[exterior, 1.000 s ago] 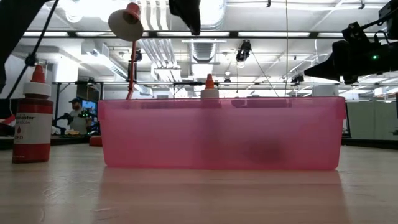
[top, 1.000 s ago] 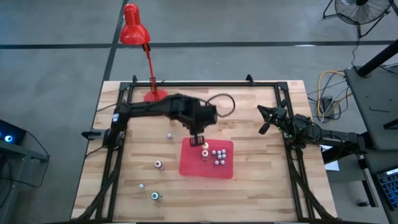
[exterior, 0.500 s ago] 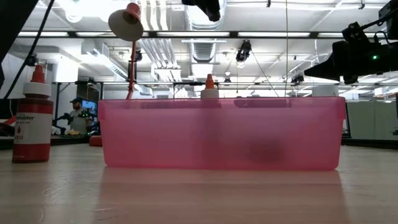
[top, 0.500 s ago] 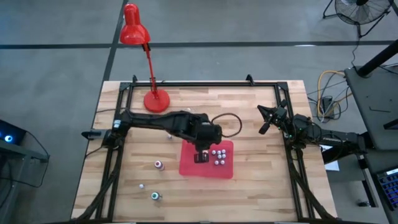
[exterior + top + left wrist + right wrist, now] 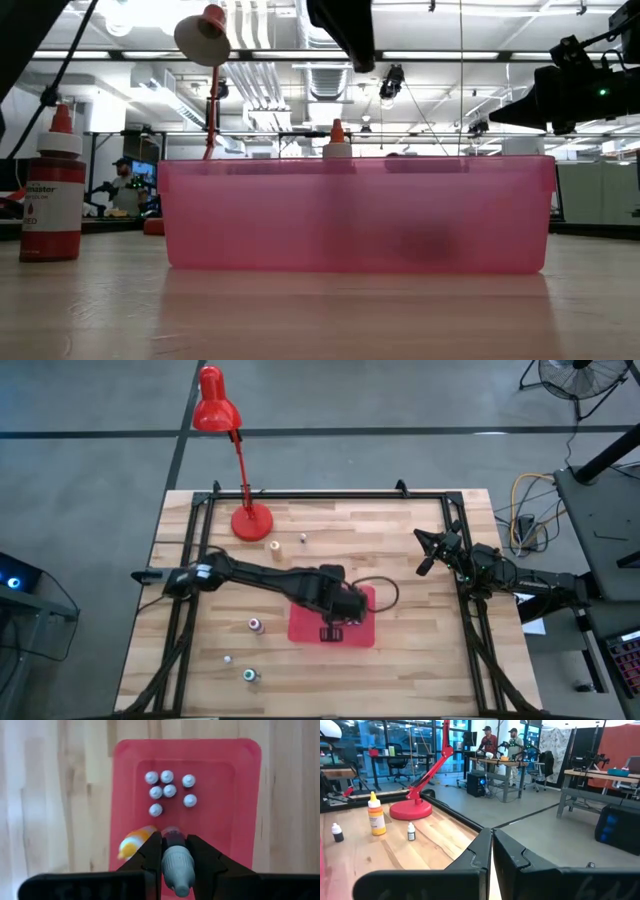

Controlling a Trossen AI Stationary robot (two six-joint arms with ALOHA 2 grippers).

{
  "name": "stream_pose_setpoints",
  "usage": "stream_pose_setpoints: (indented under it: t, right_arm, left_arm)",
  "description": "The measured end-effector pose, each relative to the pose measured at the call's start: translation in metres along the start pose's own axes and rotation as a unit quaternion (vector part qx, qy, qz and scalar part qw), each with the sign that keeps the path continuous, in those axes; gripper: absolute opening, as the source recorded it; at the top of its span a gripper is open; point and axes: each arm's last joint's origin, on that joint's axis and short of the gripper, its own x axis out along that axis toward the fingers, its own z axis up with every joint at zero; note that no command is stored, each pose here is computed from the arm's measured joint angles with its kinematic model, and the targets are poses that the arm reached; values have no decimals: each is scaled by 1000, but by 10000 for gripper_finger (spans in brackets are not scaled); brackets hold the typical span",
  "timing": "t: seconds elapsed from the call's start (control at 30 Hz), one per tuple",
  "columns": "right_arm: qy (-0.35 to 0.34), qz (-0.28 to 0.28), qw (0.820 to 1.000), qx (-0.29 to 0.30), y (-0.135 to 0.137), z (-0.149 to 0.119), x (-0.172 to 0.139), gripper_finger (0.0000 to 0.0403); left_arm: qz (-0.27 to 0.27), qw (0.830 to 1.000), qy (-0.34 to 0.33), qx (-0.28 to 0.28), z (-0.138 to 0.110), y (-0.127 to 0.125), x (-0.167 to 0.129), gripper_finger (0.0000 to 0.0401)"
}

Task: Pick & Place food coloring
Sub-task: Put the small red food coloring bottle in the red bin

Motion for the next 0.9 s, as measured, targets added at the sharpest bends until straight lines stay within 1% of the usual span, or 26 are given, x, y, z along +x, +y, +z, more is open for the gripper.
stream_pose_setpoints:
  t: [0.13, 0.27, 0.5, 0.63, 0.77, 0.9]
  right_arm:
    - [0, 0, 1000, 7, 0, 0, 0, 9]
    - [0, 0, 1000, 0, 0, 0, 0, 9]
    - [0, 0, 1000, 1, 0, 0, 0, 9]
    - [0, 0, 1000, 4, 0, 0, 0, 9]
    - [1, 0, 1000, 2, 0, 0, 0, 9]
    - [1, 0, 1000, 2, 0, 0, 0, 9]
  left_arm:
    - [-2, 1000, 4, 18, 2, -16, 18, 42]
    - [-3, 1000, 10, 30, 2, -28, 32, 42]
    - [13, 999, 30, 37, 2, -37, 61, 41]
    - [12, 999, 26, 44, 4, -41, 70, 40]
    - [15, 997, 25, 69, 4, -44, 77, 40]
    - [13, 992, 22, 122, 4, -48, 78, 40]
